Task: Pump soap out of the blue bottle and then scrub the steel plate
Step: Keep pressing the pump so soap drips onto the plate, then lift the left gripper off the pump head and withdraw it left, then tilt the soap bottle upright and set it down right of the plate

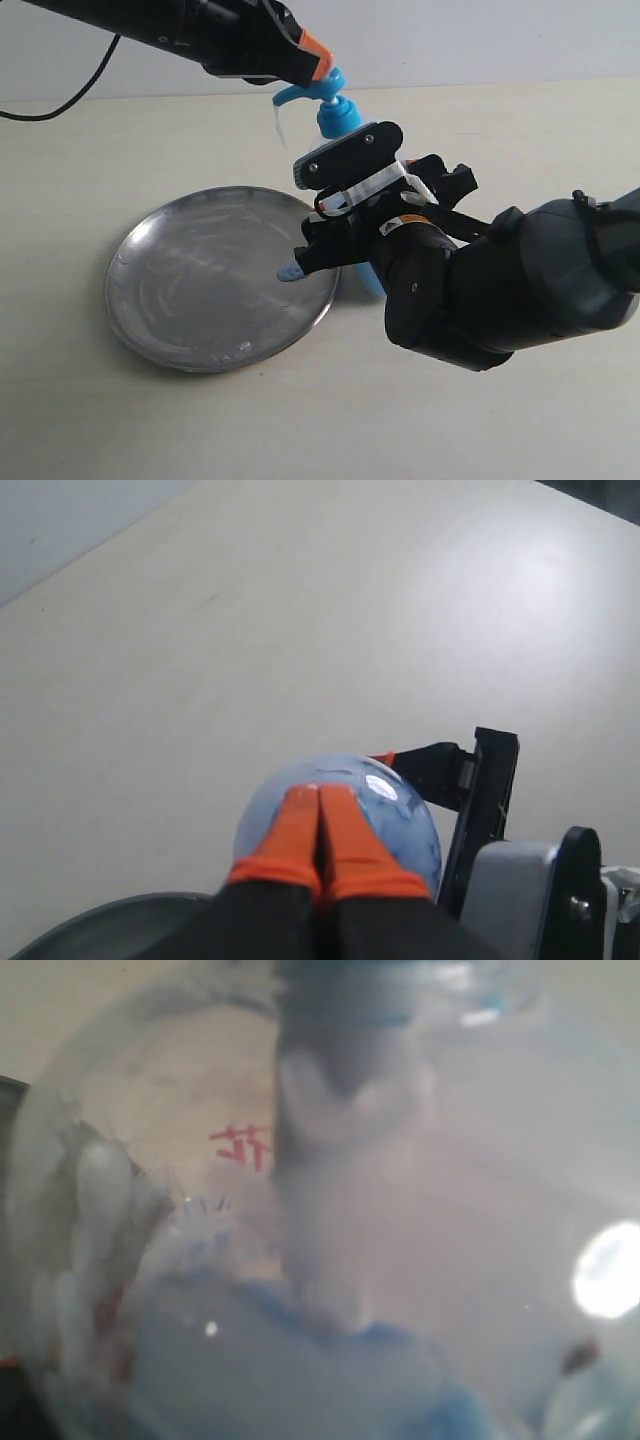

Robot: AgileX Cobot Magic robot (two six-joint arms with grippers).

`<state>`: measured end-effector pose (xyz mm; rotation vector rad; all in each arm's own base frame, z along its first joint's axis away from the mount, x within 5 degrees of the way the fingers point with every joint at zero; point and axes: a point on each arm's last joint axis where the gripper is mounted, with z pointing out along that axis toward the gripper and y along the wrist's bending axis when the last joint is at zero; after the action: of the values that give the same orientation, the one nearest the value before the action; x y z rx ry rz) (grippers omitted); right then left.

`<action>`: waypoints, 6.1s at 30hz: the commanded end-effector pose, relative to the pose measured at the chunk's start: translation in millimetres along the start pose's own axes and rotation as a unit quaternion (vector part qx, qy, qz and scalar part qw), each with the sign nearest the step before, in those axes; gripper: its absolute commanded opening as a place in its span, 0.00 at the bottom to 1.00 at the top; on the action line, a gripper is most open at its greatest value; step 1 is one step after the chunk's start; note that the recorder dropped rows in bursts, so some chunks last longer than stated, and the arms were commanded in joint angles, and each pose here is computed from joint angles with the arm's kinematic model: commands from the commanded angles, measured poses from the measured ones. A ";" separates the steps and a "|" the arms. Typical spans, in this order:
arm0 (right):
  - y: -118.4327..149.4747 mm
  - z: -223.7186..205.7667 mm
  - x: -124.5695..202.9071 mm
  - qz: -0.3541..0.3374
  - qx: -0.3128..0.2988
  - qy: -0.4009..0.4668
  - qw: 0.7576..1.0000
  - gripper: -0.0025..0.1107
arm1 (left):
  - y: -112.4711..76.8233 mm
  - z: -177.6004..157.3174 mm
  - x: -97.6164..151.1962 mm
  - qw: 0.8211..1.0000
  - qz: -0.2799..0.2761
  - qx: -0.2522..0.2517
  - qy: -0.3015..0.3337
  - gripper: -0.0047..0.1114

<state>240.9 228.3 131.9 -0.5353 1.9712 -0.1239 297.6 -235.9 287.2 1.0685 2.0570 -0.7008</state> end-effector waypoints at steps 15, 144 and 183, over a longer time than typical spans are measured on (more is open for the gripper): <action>9.3 0.9 6.5 -0.033 -0.042 0.019 0.998 0.02 | -12.1 27.6 49.2 0.988 0.021 0.083 0.130 0.04; -67.3 26.3 20.9 0.204 -0.001 -0.043 0.978 0.02 | -33.9 -179.4 124.3 0.955 -0.083 -0.242 -0.152 0.04; -74.9 29.7 14.8 0.169 0.049 -0.109 0.978 0.86 | -36.2 -179.3 124.2 0.957 -0.088 -0.231 -0.154 0.04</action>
<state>283.5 160.4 125.9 -0.1204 1.8298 0.0807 156.1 -68.0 303.6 0.4915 1.9240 -0.4031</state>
